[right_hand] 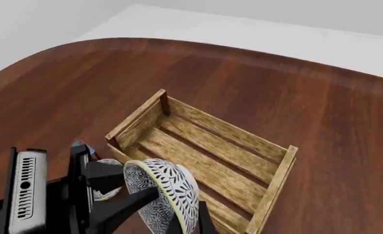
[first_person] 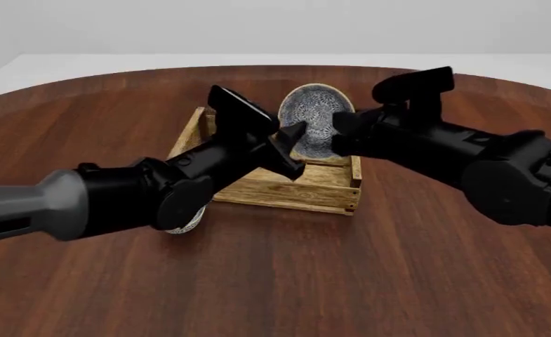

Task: Stack the right bowl on the left bowl and place them in the tray.

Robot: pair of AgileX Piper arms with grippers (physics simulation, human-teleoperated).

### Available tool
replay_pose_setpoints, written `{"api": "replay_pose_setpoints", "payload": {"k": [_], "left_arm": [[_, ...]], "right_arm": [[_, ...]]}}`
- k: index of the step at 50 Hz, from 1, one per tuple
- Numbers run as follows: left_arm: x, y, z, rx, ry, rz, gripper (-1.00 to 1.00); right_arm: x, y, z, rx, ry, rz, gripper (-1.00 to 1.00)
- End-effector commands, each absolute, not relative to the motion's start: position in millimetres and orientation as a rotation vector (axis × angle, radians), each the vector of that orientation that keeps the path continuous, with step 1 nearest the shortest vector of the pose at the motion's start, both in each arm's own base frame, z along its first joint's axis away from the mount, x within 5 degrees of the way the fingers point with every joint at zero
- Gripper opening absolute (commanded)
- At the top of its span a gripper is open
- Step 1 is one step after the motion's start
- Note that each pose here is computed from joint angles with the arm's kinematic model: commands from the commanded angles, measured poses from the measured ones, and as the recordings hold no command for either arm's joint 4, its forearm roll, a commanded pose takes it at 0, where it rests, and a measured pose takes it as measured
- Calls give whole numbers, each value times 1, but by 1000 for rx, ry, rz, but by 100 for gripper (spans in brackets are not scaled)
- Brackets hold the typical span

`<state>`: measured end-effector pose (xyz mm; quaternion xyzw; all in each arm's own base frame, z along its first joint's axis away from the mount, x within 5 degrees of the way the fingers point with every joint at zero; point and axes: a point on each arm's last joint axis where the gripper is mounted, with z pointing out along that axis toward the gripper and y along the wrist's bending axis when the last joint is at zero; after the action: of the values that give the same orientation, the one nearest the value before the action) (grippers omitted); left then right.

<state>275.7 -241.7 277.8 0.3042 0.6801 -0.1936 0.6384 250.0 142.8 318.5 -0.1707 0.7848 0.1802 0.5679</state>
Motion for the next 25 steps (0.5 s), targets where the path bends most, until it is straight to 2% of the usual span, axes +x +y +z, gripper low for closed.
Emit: {"api": "replay_pose_setpoints", "payload": {"k": [1,22,23,25], "left_arm": [[284,-241,264,707,1580,-419,-100],[282,-239,266,696,1573,-425,-100],[282,-238,267,694,1571,-425,-100],[283,-236,267,694,1566,-417,-100]], "right_arm": [[249,143,327,-305,1838,500,-100],[249,143,327,-313,1840,494,-100],[248,144,327,-314,1839,497,100],[247,143,328,-313,1838,499,100]]}}
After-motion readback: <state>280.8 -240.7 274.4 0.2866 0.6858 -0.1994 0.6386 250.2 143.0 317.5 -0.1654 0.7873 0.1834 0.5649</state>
